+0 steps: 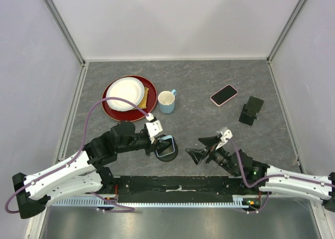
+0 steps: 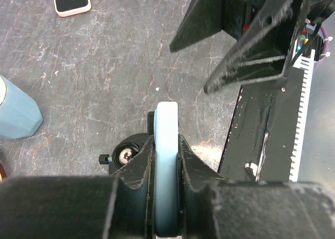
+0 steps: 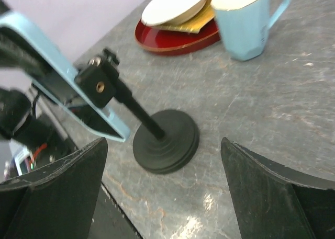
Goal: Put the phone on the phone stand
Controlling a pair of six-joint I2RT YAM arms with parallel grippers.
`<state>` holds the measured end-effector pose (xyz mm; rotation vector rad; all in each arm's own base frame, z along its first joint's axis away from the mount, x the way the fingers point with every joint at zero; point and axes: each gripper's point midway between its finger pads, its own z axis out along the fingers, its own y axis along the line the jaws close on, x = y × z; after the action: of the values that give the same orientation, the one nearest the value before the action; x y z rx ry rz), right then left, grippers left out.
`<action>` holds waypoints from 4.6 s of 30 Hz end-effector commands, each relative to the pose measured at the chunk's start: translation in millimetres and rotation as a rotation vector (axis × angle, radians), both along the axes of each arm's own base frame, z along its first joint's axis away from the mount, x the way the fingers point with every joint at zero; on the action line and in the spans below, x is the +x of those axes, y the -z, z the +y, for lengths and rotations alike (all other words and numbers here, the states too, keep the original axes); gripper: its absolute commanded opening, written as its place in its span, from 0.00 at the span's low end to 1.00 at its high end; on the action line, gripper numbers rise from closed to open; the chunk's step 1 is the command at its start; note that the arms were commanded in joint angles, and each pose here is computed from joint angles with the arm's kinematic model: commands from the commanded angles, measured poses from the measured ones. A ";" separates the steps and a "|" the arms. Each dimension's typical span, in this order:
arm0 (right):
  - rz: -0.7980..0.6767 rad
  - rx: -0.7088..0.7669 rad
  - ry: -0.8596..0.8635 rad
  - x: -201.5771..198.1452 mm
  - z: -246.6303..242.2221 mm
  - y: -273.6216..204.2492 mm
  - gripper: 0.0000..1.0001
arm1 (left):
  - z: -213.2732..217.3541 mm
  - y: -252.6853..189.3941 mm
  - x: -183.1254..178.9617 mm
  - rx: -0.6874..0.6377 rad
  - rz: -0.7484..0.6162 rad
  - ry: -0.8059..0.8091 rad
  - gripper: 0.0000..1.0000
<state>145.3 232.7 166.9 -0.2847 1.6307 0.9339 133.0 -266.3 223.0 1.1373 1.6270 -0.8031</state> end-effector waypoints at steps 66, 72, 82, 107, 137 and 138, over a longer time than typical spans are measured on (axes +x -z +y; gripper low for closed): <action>0.048 0.024 -0.378 -16.7 102.4 17.8 0.78 | 21.1 -50.4 -9.3 -0.059 0.453 -0.322 0.81; 0.059 0.022 -0.336 -18.7 80.5 28.1 0.88 | 8.3 -39.4 3.7 0.036 0.401 -0.300 0.82; 0.060 0.023 -0.230 -13.5 47.3 27.8 0.93 | -7.6 -27.8 -4.3 0.114 0.361 -0.139 0.51; 0.063 -0.004 -0.121 -7.5 13.0 22.1 0.96 | 37.3 -55.8 23.0 0.097 0.234 -0.377 0.02; 0.054 -0.024 -0.138 -8.2 17.4 22.0 0.96 | 169.0 -67.0 61.2 0.101 0.155 -0.914 0.02; 0.056 -0.028 -0.138 -8.3 17.3 23.1 0.96 | 171.5 -67.2 59.4 0.101 0.158 -0.917 0.02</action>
<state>137.3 247.0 127.2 -0.4055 1.7380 1.0036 185.4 -92.2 246.8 0.2885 2.2285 -0.1260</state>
